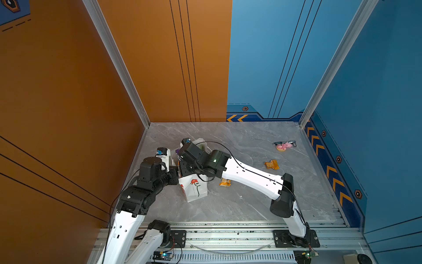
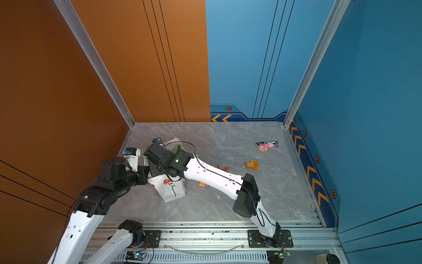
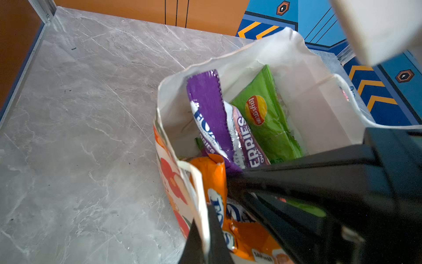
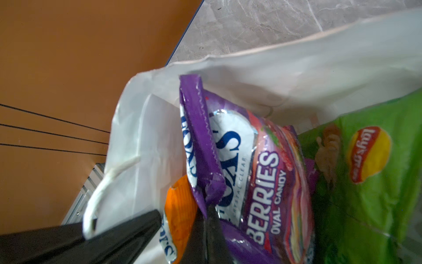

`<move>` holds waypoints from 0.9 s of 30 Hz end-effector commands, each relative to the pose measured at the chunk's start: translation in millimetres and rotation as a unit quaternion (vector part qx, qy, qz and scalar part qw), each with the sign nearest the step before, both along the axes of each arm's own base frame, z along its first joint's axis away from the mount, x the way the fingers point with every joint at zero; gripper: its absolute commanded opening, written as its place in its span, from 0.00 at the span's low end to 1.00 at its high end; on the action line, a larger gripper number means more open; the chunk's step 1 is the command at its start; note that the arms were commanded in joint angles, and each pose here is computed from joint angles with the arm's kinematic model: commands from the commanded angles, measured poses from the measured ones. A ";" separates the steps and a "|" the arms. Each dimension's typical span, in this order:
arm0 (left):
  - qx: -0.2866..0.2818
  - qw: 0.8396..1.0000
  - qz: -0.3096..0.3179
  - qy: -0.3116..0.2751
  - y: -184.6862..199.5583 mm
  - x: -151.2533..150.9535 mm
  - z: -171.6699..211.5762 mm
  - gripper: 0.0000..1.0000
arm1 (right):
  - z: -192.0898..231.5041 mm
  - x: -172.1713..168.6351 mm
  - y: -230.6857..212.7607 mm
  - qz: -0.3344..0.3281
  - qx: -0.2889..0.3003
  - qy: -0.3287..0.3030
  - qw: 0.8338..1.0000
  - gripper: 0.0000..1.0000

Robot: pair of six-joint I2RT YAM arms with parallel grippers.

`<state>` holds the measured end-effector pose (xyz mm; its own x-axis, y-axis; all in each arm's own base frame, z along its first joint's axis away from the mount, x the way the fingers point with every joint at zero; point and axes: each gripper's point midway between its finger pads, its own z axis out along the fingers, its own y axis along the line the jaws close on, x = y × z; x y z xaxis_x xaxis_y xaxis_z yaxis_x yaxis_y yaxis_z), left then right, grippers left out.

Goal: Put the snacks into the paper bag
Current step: 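Lower the purple bag into the paper bag and open the right gripper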

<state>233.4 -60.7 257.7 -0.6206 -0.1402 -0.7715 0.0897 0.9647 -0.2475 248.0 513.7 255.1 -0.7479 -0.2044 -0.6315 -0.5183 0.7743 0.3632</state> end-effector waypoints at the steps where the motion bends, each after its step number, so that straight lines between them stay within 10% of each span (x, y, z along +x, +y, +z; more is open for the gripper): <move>1: -0.002 0.997 0.010 -0.081 3.5 12.3 35.4 0.00 | 33.7 -18.7 -8.7 0.015 0.023 0.004 1.000 0.00; 17: -0.002 0.997 0.011 -0.082 3.9 12.3 36.2 0.00 | -14.1 -7.4 -2.8 0.039 -0.025 0.041 0.998 0.00; 27: -0.003 0.997 0.010 -0.082 3.4 12.8 36.0 0.00 | 21.7 -8.9 2.1 0.064 0.011 0.013 0.998 0.24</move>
